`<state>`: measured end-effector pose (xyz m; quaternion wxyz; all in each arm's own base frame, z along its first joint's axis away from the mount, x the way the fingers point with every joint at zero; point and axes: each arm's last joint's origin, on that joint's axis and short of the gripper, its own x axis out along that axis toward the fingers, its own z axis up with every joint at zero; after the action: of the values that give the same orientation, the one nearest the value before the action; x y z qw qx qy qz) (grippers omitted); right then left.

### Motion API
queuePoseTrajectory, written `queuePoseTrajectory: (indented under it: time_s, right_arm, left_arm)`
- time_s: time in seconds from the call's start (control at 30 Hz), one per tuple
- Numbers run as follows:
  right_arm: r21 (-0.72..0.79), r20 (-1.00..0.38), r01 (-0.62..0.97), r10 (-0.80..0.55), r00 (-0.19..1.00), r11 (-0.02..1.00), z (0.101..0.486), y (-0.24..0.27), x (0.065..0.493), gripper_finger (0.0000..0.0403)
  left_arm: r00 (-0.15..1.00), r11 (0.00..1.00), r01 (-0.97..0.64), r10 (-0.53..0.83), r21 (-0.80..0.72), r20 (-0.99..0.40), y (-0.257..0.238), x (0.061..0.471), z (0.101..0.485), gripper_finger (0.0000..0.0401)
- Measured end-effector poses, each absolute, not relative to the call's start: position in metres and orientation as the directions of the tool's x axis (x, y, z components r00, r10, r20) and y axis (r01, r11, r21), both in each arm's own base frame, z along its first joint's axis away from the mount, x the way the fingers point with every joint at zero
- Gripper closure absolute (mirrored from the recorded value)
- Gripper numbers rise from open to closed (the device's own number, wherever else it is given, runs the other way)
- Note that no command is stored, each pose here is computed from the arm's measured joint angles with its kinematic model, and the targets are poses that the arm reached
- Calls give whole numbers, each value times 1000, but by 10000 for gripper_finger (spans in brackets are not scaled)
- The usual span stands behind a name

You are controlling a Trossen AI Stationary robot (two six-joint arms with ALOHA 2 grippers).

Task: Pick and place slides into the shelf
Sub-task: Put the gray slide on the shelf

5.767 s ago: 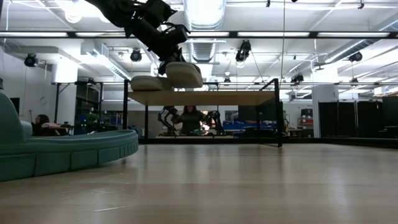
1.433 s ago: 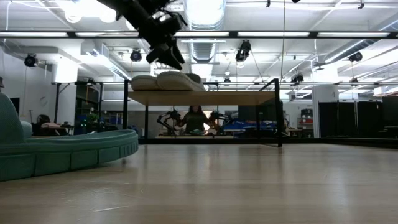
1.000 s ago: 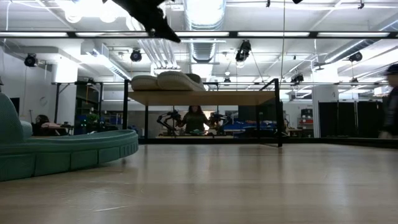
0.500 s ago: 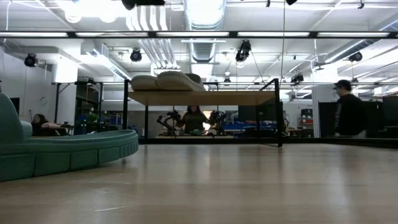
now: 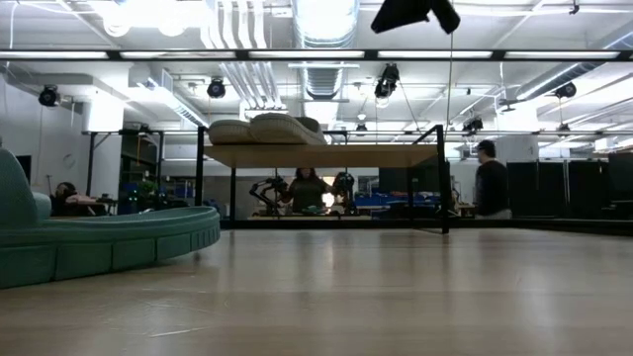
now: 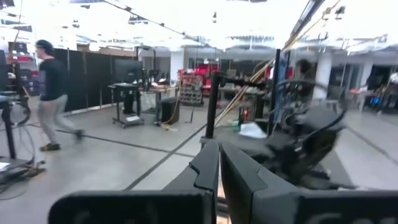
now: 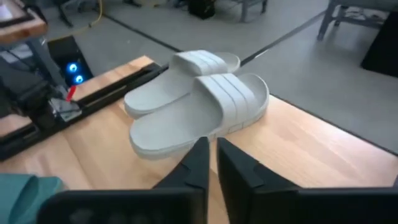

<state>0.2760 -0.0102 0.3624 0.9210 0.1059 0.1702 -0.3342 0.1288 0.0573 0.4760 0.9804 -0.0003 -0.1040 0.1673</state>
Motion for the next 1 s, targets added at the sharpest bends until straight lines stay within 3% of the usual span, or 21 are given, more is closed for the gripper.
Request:
queuePoseTrajectory:
  time_s: [0.47, 1.0]
  right_arm:
    - [157, -448, 526, -414, 792, 836, 356, -95, 275, 394]
    - [84, -542, 469, -355, 762, 879, 299, -141, 320, 395]
  left_arm:
    - [923, 945, -309, 325, -103, 206, 54, 121, 473, 401]
    - [928, 943, -307, 327, -130, 180, 58, 131, 470, 401]
